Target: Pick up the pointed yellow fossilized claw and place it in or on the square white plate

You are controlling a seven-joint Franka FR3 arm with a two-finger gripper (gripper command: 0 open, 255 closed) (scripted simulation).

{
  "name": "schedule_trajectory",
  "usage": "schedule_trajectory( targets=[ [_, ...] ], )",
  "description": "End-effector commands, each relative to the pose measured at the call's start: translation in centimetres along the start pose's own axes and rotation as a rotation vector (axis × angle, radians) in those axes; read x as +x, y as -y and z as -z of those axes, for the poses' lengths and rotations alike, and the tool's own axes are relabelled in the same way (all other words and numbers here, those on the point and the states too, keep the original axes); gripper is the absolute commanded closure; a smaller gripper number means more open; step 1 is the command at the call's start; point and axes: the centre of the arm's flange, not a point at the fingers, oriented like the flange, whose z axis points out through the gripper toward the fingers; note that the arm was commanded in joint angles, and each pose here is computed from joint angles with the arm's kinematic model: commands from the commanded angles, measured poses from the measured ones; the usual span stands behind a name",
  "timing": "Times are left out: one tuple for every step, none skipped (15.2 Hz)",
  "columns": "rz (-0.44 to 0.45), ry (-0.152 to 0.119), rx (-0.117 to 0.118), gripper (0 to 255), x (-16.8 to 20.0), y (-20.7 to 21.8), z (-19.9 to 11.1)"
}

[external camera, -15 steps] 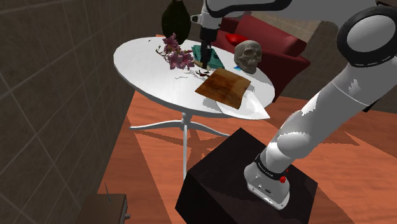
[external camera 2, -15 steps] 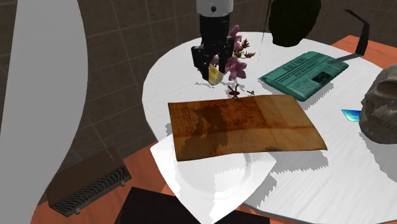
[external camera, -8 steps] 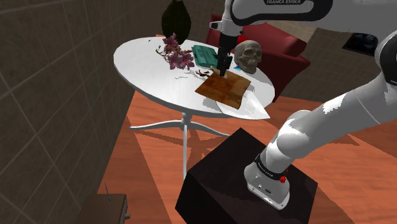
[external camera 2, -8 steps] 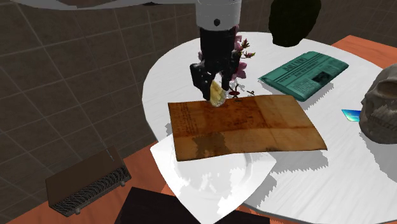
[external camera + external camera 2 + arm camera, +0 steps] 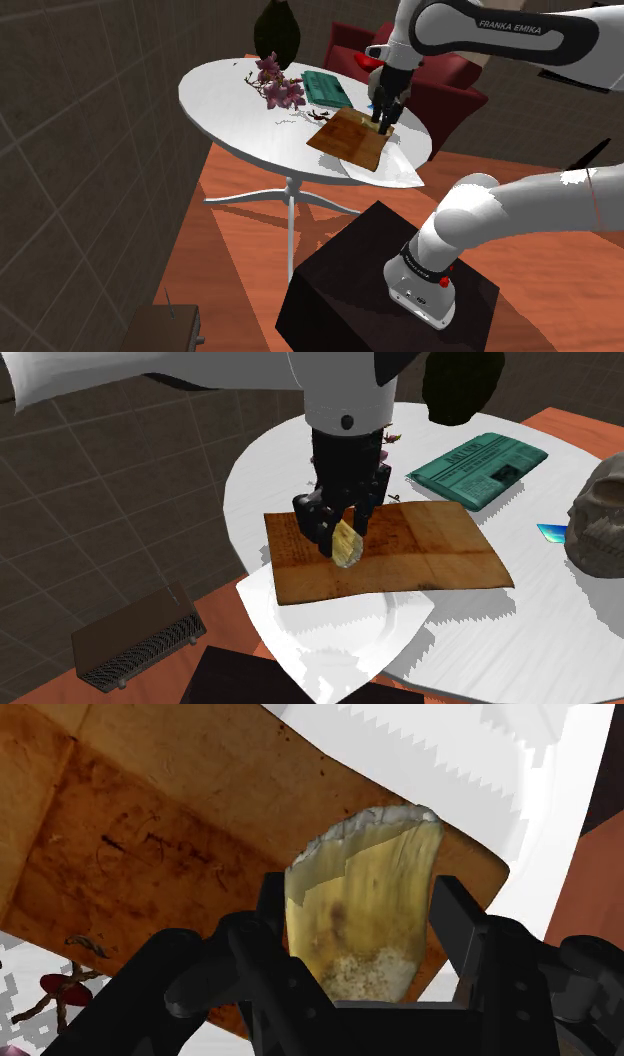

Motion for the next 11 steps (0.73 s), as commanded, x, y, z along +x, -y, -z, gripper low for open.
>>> schedule_trajectory(
  targets=[
    [0.000, 0.000, 0.000, 255, -1.7, 1.9, 0.0],
    [0.000, 0.000, 0.000, 255, -2.7, 2.7, -0.1],
    [0.000, 0.000, 0.000, 255, -3.2, 3.2, -0.1],
    [0.000, 0.000, 0.000, 255, -3.2, 3.2, -0.6],
    [0.000, 0.000, 0.000, 255, -3.1, 3.2, -1.1],
    [0.000, 0.000, 0.000, 255, -3.1, 3.2, -1.7],
    [0.000, 0.000, 0.000, 255, -3.0, 3.2, -2.2],
    [0.000, 0.000, 0.000, 255, -3.0, 3.2, -2.7],
    [0.000, 0.000, 0.000, 255, -3.0, 3.2, -3.3],
    [0.000, 0.000, 0.000, 255, -2.9, 3.2, -3.8],
    [0.000, 0.000, 0.000, 255, -2.9, 3.2, -4.3]
  ],
)
